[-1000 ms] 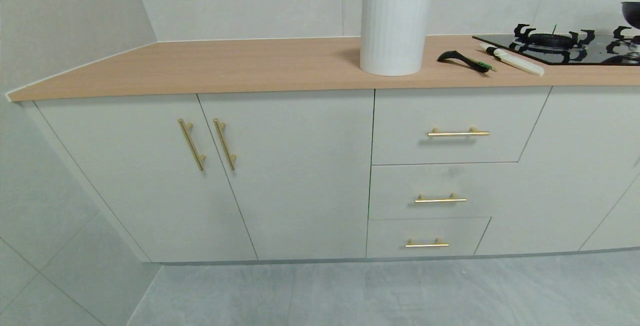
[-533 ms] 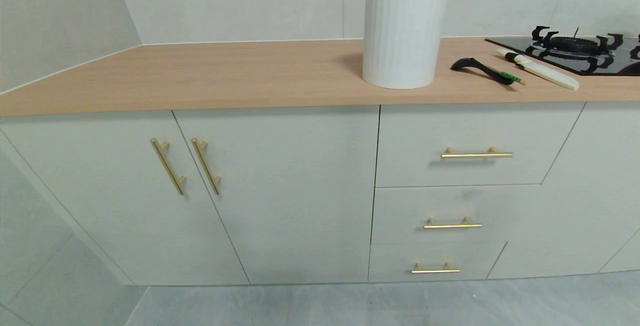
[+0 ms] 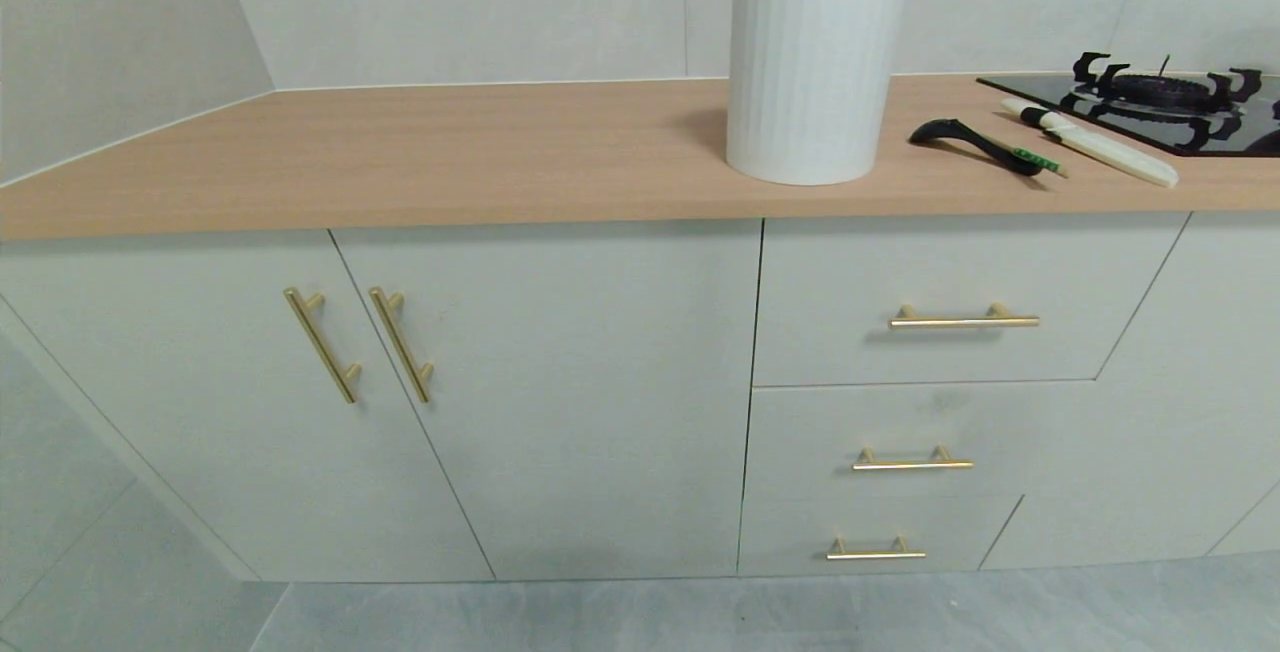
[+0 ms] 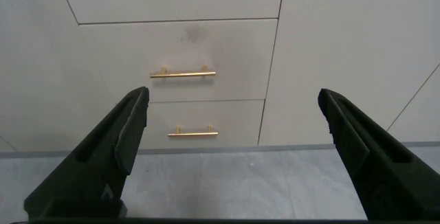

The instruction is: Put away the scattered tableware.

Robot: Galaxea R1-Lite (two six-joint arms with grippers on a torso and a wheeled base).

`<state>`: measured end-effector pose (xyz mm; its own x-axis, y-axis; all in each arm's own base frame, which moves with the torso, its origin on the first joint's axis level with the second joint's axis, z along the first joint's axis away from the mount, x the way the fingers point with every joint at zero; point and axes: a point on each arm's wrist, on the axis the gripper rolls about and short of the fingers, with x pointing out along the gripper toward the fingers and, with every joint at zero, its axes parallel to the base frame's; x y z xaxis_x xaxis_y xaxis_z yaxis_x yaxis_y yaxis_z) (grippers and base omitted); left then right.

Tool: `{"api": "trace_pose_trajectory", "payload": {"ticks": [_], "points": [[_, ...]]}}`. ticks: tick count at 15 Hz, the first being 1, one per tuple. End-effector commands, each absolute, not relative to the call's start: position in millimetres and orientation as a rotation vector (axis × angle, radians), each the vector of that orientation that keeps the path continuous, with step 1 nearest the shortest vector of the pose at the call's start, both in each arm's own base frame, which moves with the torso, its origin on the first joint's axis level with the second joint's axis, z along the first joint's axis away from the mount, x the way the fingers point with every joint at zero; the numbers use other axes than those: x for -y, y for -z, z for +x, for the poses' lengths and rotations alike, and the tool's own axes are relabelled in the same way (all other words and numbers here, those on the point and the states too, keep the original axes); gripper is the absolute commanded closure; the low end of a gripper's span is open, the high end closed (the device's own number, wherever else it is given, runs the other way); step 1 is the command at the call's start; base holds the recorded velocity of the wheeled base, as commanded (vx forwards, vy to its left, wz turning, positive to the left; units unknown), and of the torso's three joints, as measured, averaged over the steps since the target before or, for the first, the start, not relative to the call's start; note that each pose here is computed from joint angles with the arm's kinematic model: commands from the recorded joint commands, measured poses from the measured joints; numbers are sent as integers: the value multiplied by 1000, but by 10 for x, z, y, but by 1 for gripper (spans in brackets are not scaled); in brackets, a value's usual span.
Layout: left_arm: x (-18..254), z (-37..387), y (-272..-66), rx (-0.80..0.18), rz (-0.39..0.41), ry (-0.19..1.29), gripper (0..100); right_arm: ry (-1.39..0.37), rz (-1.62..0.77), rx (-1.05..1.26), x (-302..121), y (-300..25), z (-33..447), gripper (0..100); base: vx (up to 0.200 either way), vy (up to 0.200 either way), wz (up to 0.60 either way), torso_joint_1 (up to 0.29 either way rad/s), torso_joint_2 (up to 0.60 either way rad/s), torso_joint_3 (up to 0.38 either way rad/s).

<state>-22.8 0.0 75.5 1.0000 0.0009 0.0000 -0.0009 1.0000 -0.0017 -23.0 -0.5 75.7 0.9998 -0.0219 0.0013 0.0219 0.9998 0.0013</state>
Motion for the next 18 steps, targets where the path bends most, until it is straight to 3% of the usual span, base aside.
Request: {"api": "trace_pose_trajectory", "payload": {"ticks": [1, 8, 10, 18], "points": [[0, -228, -755, 0, -2, -2, 0, 20, 2, -2, 6, -756, -229, 0, 0, 0, 0, 0, 0, 0], [0, -228, -755, 0, -2, -2, 0, 17, -4, 11, 5, -777, -233, 0, 0, 0, 0, 0, 0, 0], [0, -228, -755, 0, -2, -2, 0, -57, 2, 93, -11, -1037, -315, 0, 0, 0, 0, 0, 0, 0], [0, -228, -755, 0, -2, -2, 0, -262, 6, -351, -95, -1647, 513, 0, 0, 0, 0, 0, 0, 0]]}}
